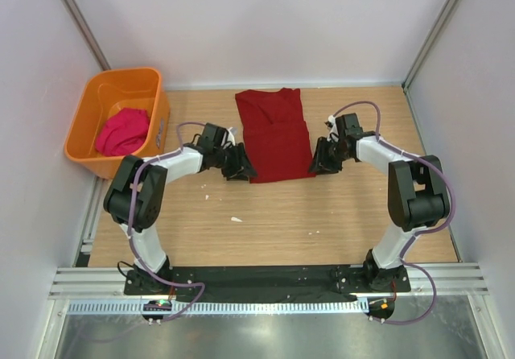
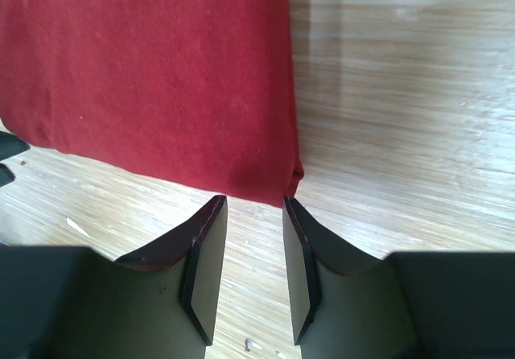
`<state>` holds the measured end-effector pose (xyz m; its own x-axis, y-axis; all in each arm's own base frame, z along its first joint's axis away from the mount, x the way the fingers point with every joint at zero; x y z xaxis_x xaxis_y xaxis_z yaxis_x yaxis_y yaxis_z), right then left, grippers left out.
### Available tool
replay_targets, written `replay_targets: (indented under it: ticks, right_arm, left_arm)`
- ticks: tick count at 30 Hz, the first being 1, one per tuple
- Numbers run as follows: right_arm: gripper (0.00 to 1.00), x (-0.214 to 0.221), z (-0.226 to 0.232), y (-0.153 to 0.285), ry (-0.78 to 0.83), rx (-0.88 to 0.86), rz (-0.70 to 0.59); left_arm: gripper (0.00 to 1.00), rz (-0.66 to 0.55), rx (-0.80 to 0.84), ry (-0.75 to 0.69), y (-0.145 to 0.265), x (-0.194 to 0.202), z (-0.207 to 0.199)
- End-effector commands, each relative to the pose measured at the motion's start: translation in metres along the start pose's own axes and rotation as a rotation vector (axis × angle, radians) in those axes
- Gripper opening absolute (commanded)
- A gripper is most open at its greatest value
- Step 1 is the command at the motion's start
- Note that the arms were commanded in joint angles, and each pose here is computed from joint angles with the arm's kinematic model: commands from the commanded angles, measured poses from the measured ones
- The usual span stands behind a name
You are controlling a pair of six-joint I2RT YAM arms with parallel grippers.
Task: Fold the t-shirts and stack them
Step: Fold the tshirt
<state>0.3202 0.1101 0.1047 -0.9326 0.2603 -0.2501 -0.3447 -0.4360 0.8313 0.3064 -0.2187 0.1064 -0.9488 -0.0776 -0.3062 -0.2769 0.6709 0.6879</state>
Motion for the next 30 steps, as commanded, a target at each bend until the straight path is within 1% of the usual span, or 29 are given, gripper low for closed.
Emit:
replay_targets:
  ticks: [1, 8, 17, 23, 26, 30]
  right_arm:
    - [0.40, -0.010, 0.002, 0.000, 0.025, -0.038, -0.038]
    - [0.40, -0.017, 0.002, -0.004, 0.021, -0.049, -0.028]
    - [0.38, -0.015, 0.000, -0.010, 0.013, -0.061, -0.006]
    - [0.38, -0.017, 0.000, -0.014, 0.005, -0.062, 0.005]
    - [0.38, -0.017, 0.001, -0.015, 0.005, -0.069, 0.008]
    - [0.38, -0.016, 0.000, -0.016, 0.005, -0.070, 0.011]
  left_arm:
    - [0.46, -0.029, 0.019, -0.062, -0.007, -0.012, -0.001]
    - [0.46, -0.027, 0.015, -0.073, -0.014, -0.019, 0.000]
    - [0.43, -0.050, 0.027, -0.110, -0.015, -0.031, -0.004]
    - [0.40, -0.014, 0.049, -0.085, -0.018, -0.025, -0.003]
    - [0.41, -0.003, 0.048, -0.080, -0.016, -0.021, -0.002]
    - [0.44, 0.007, 0.038, -0.085, -0.014, -0.015, 0.001]
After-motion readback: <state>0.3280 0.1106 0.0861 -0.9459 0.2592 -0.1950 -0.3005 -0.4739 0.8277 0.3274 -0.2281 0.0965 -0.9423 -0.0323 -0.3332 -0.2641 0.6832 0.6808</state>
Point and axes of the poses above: each gripper's point midway between its finger pads, its own y axis back along the fingers, its own z axis along the line the jaws close on, x = y × z, the point moved 7 cm from there along y, back along the fingers, and after that the axes turned 7 degrees about -y, right-handed, at the moved point
